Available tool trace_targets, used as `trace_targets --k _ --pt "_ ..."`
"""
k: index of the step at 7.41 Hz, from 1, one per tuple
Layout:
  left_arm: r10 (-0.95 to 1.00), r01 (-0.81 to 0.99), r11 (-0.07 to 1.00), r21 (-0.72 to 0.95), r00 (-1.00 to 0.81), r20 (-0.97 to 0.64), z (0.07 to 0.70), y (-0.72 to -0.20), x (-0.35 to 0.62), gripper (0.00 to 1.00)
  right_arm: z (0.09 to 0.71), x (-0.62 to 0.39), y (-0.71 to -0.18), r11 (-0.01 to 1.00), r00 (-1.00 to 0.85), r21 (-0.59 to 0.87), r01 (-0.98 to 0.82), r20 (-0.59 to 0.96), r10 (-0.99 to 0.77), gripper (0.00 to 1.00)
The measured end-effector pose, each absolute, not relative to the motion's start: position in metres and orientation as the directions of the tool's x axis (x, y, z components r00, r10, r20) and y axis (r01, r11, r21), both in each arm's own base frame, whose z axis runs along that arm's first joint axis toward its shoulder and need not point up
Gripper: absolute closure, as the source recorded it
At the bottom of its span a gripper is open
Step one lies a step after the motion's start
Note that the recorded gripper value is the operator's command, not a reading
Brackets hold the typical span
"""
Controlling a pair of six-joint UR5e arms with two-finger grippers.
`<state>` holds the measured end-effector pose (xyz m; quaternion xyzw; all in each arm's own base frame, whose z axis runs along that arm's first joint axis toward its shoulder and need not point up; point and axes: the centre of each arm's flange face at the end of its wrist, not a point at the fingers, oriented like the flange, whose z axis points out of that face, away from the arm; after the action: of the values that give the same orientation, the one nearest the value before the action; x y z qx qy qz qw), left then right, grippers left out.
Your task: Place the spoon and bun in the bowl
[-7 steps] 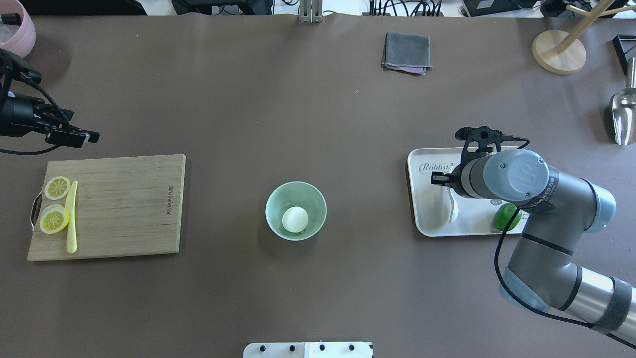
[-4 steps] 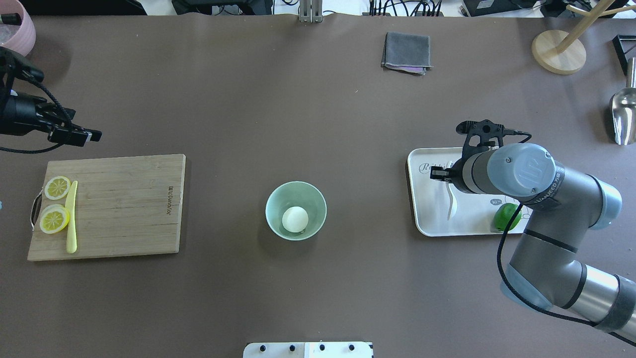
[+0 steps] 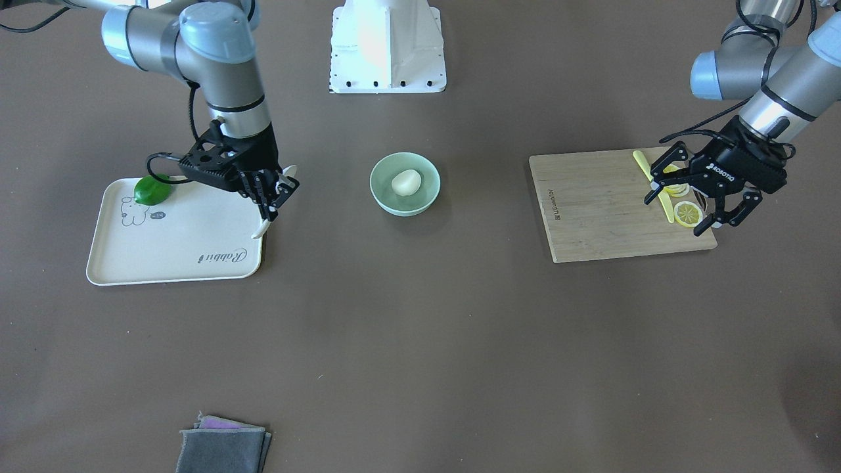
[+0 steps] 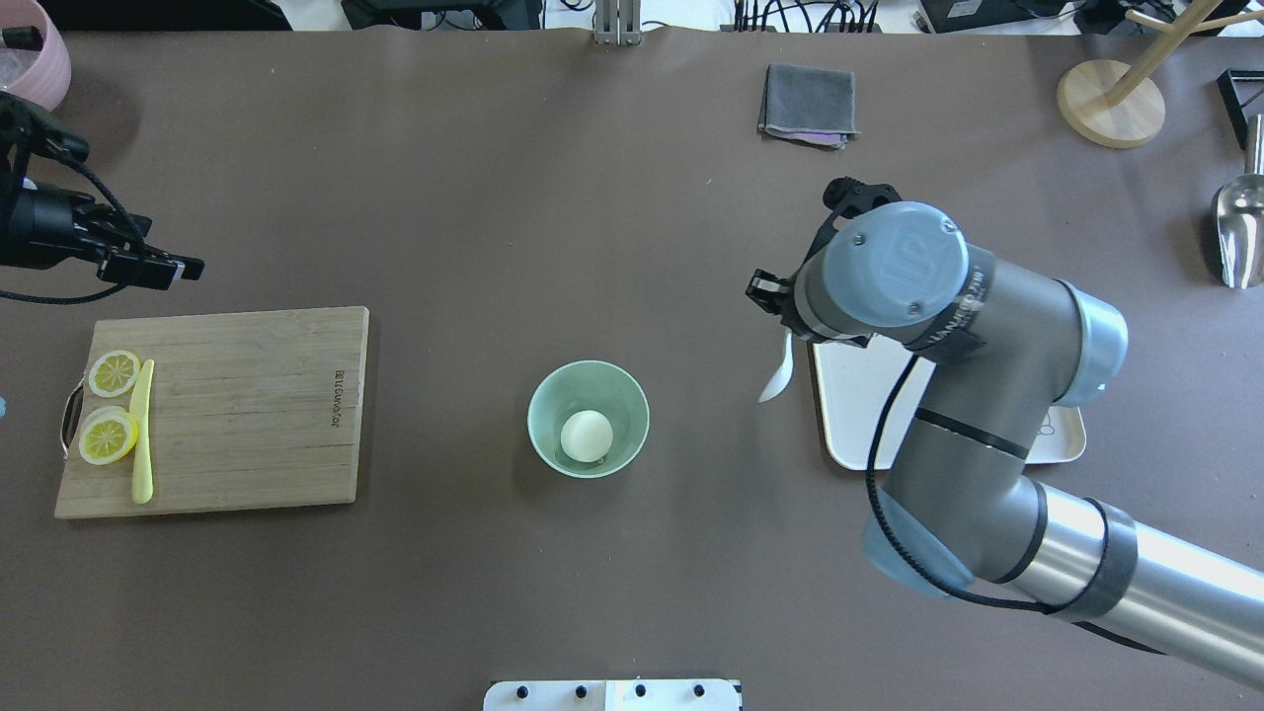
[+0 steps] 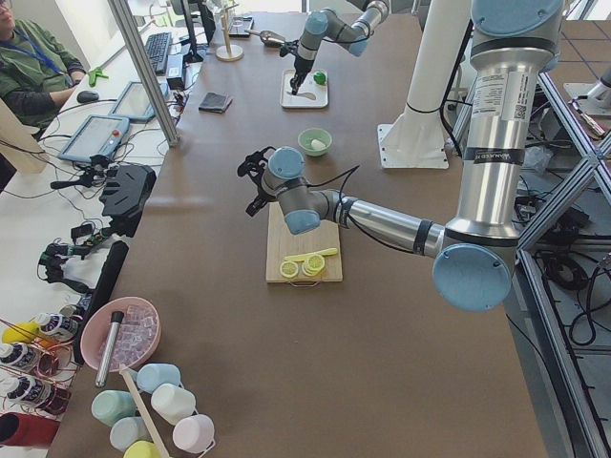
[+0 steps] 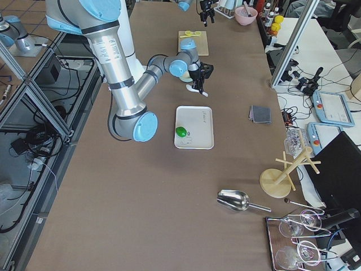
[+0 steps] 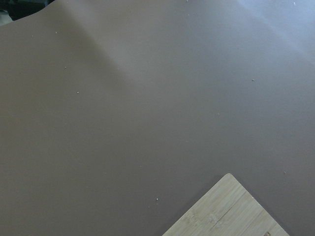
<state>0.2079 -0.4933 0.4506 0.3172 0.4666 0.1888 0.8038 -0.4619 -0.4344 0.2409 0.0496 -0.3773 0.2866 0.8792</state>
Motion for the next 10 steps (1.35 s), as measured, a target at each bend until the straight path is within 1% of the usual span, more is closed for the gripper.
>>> trace_targets --k 2,4,6,10 --pt "0.601 -0.006 0.726 0.688 0.492 -0.630 0.449 -0.493 0.208 0.03 0.165 -0.521 -0.405 0.741 0.465 -0.222 -0.634 0.656 0.594 1.00" --pt "0.602 -0.004 0.724 0.690 0.492 -0.629 0.448 -0.494 0.208 0.03 0.128 -0.584 -0.385 0.678 0.416 -0.244 -0.694 0.633 0.653 1.00" --pt "0.603 -0.004 0.723 0.691 0.492 -0.628 0.448 -0.494 0.208 0.03 0.125 -0.614 -0.377 0.669 0.420 -0.232 -0.706 0.624 0.659 1.00" --pt "0.604 -0.003 0.722 0.692 0.491 -0.628 0.447 -0.493 0.208 0.03 0.147 -0.624 -0.371 0.697 0.469 -0.181 -0.694 0.620 0.629 1.00"
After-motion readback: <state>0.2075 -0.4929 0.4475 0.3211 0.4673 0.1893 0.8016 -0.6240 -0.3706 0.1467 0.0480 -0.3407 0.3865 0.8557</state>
